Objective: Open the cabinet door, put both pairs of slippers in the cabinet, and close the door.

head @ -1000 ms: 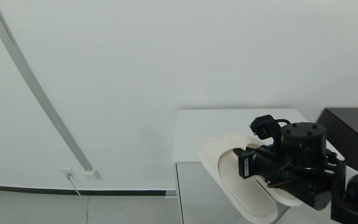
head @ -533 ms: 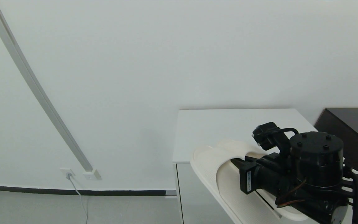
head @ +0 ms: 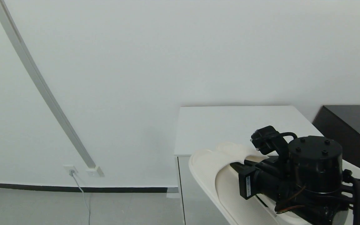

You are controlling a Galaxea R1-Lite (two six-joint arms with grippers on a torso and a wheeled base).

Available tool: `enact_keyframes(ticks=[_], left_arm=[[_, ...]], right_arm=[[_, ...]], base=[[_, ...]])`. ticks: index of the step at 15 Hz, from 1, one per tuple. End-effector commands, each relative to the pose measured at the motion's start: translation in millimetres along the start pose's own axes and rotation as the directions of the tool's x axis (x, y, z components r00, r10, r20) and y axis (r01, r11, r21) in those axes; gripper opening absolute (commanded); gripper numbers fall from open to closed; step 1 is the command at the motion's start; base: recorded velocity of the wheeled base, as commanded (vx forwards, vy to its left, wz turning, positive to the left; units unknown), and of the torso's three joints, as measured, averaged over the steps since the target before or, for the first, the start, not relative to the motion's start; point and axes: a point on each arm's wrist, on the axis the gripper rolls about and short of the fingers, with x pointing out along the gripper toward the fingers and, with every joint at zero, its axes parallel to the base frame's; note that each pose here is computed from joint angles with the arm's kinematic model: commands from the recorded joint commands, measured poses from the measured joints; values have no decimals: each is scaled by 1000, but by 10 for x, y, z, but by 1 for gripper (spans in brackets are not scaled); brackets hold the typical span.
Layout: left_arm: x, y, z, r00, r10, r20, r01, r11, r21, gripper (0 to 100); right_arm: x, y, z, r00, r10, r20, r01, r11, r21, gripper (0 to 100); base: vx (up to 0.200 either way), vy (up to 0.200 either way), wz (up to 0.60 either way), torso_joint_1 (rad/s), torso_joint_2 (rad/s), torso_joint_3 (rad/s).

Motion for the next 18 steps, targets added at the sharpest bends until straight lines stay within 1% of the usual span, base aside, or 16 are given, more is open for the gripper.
enact_keyframes(ticks=[1, 4, 11, 16, 18], left_arm=[[0, 0, 0, 1000, -1, 0, 1, 1000, 0, 0], [0, 0, 0, 1000, 1, 0, -1, 1000, 0, 0], [0, 0, 0, 1000, 1, 0, -1, 1000, 0, 0], [0, 0, 0, 1000, 1, 0, -1, 1000, -2, 0], [0, 0, 0, 1000, 1, 0, -1, 1000, -2, 0]], right_arm=[[5, 3, -8, 1000, 0, -3, 0, 1000, -2, 0], [0, 5, -10, 1000, 2, -3, -2, 1000, -3, 0], [3, -1, -21, 1000, -4, -7, 4, 1000, -5, 0], [-50, -29, -11, 1000, -5, 2, 5, 1000, -1, 0], [-45, -26, -1, 1000, -2, 19, 2, 1000, 4, 0]], base=[[-200, 0, 0, -12, -2, 7], [-200, 0, 0, -2, -2, 2], [0, 0, 0, 0, 0, 0], [0, 0, 0, 0, 0, 0], [0, 0, 0, 0, 0, 0]])
